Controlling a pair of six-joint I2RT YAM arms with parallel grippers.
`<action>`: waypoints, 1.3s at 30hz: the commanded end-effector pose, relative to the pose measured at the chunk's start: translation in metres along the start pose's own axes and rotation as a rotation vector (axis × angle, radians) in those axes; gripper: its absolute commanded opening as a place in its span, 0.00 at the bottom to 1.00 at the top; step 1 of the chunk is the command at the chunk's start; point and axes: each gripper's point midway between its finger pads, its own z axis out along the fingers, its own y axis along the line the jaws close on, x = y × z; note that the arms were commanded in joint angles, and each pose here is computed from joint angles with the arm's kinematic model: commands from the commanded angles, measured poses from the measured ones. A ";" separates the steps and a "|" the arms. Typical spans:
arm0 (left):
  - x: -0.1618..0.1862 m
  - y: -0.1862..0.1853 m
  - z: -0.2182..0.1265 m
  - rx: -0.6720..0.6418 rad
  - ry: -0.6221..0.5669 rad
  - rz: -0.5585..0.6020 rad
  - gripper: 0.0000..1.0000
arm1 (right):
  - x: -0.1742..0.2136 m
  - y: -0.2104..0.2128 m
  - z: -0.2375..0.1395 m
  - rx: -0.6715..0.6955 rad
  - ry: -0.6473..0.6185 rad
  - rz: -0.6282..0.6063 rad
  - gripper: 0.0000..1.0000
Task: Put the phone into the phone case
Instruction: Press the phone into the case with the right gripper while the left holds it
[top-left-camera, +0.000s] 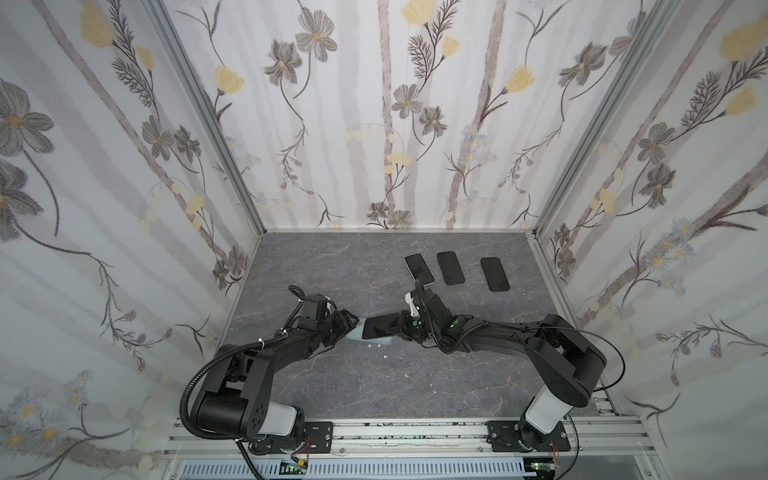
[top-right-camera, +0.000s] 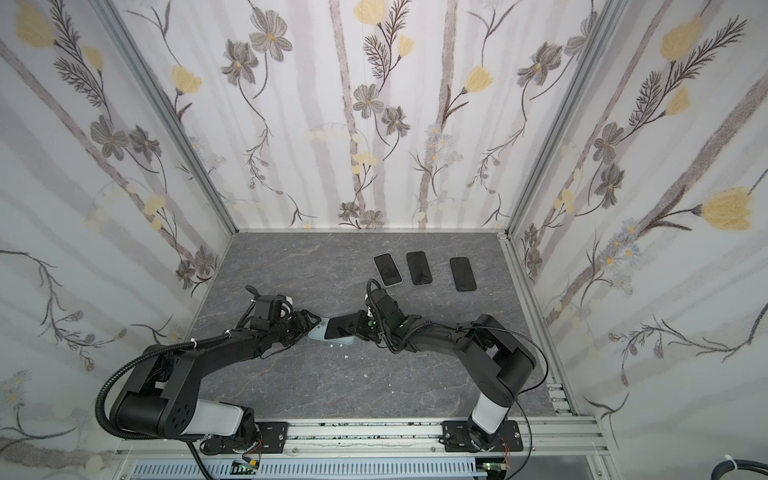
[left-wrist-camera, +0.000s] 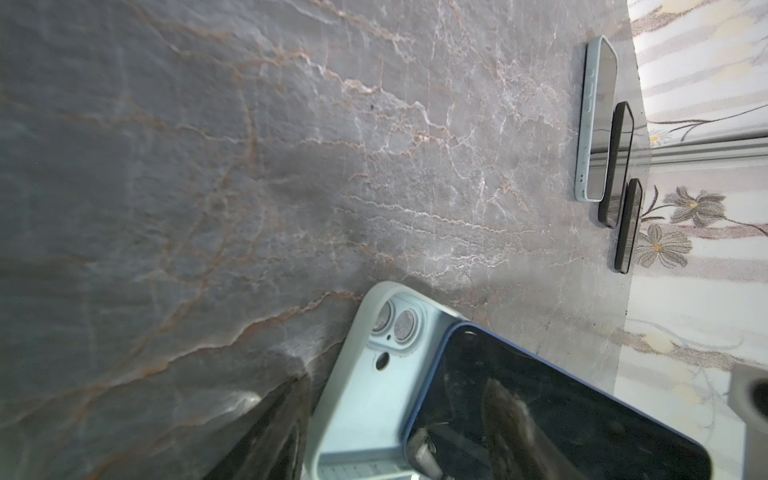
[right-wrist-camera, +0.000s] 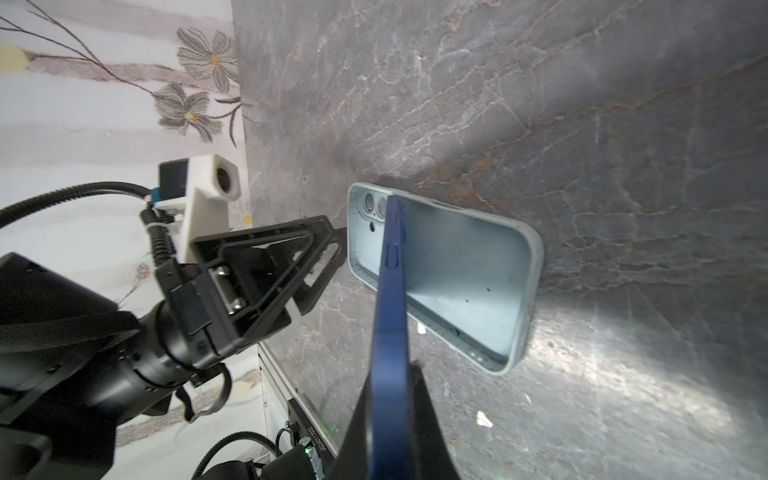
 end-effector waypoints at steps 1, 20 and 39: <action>0.005 0.002 0.001 -0.004 0.021 -0.008 0.68 | 0.002 -0.009 0.007 0.020 0.011 -0.013 0.00; 0.029 0.003 -0.003 -0.005 0.068 0.037 0.68 | 0.033 -0.032 -0.002 0.104 0.078 -0.070 0.00; 0.006 -0.014 0.001 -0.013 0.048 0.108 0.69 | 0.033 -0.040 0.011 0.160 0.123 -0.162 0.00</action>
